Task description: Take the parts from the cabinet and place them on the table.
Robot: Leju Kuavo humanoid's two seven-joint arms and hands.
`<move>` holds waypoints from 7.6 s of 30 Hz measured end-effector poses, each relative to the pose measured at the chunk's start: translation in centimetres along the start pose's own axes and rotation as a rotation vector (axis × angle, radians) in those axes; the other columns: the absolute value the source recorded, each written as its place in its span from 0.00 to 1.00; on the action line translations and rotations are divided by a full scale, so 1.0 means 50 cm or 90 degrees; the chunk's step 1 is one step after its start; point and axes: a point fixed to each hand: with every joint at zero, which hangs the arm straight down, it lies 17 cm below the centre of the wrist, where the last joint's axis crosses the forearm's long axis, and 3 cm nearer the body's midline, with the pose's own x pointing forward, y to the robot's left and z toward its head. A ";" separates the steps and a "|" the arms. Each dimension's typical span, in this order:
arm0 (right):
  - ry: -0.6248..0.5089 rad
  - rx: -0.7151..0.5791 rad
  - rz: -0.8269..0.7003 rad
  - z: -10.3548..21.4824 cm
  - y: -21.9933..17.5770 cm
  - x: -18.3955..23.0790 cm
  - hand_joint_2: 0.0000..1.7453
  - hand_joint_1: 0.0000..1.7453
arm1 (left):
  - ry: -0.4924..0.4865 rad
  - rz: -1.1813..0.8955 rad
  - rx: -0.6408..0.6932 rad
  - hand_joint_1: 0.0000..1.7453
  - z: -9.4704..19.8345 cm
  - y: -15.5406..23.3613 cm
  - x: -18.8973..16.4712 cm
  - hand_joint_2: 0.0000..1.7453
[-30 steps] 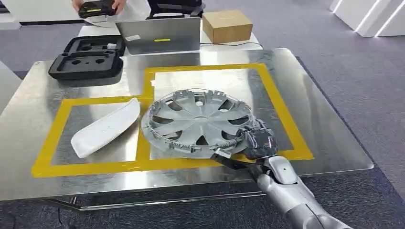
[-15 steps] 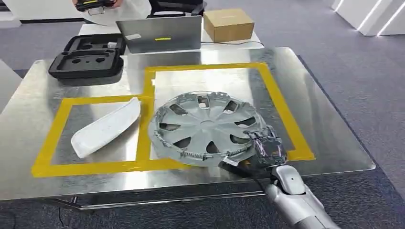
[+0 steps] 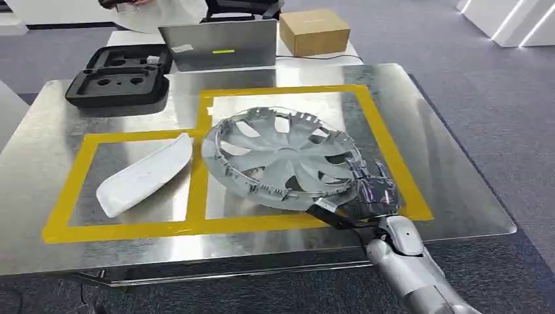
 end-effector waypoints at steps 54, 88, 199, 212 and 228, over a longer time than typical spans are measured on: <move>-0.095 0.245 0.224 -0.129 0.012 -0.082 0.00 0.00 | 0.008 -0.002 -0.019 0.00 -0.002 -0.022 0.004 0.00; -0.040 -0.045 0.250 -0.123 -0.130 -0.077 0.00 0.00 | 0.001 -0.009 -0.025 0.00 0.000 -0.034 0.006 0.00; 0.981 0.125 -0.601 0.824 0.472 -0.132 0.00 0.00 | -0.012 -0.067 0.098 0.00 0.035 0.082 -0.051 0.00; 0.960 0.140 -0.620 0.818 0.479 -0.118 0.00 0.00 | 0.008 -0.053 0.081 0.00 0.037 0.077 -0.065 0.00; 0.979 0.188 -0.632 0.832 0.496 -0.098 0.00 0.00 | 0.012 -0.043 0.052 0.00 0.039 0.063 -0.071 0.00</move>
